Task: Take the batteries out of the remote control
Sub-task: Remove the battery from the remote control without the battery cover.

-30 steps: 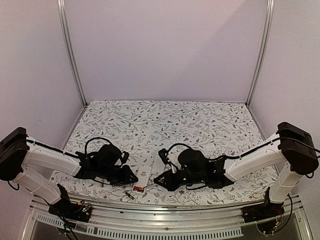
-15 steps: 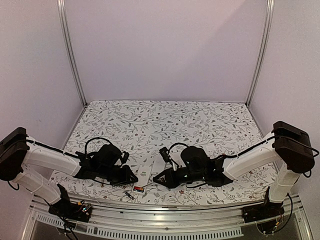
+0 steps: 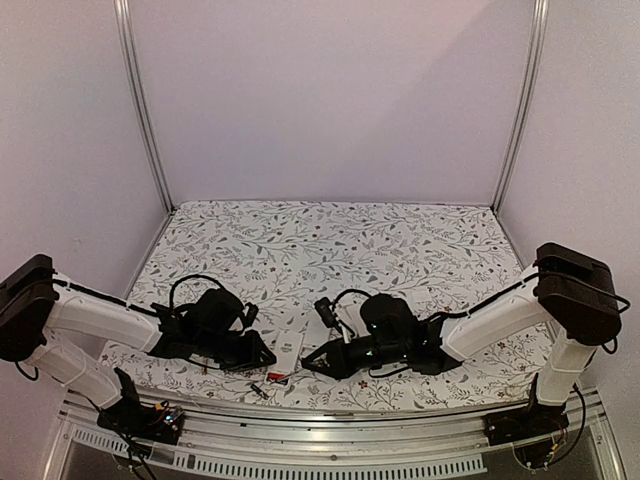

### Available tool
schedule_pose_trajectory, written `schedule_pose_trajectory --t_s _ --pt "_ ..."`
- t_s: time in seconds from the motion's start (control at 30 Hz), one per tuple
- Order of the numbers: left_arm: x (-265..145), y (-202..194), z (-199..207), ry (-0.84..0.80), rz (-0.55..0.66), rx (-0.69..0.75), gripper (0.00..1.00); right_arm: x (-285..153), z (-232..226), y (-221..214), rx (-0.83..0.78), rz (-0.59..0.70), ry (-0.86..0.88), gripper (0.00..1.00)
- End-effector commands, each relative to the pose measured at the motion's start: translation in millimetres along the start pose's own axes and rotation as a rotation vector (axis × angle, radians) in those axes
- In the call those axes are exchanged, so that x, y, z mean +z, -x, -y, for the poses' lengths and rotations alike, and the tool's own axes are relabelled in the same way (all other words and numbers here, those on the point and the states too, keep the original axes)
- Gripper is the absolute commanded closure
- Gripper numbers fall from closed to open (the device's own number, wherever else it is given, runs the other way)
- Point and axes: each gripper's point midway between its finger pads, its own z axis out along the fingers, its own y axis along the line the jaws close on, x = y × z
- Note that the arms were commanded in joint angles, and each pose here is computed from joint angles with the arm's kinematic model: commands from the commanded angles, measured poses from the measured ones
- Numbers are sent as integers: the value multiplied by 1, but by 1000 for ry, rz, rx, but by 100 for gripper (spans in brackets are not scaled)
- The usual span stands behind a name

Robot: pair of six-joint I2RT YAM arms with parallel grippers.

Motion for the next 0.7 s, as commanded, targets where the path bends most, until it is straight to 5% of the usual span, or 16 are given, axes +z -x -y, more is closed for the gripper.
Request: schedule_pose_trajectory --t_s 0.0,0.67 --pt "4 -22 -11 30 -77 7 84 1 17 -7 26 -6 -45 100" --pt "3 -22 -11 31 -77 5 84 -34 15 18 -22 100 -150 100"
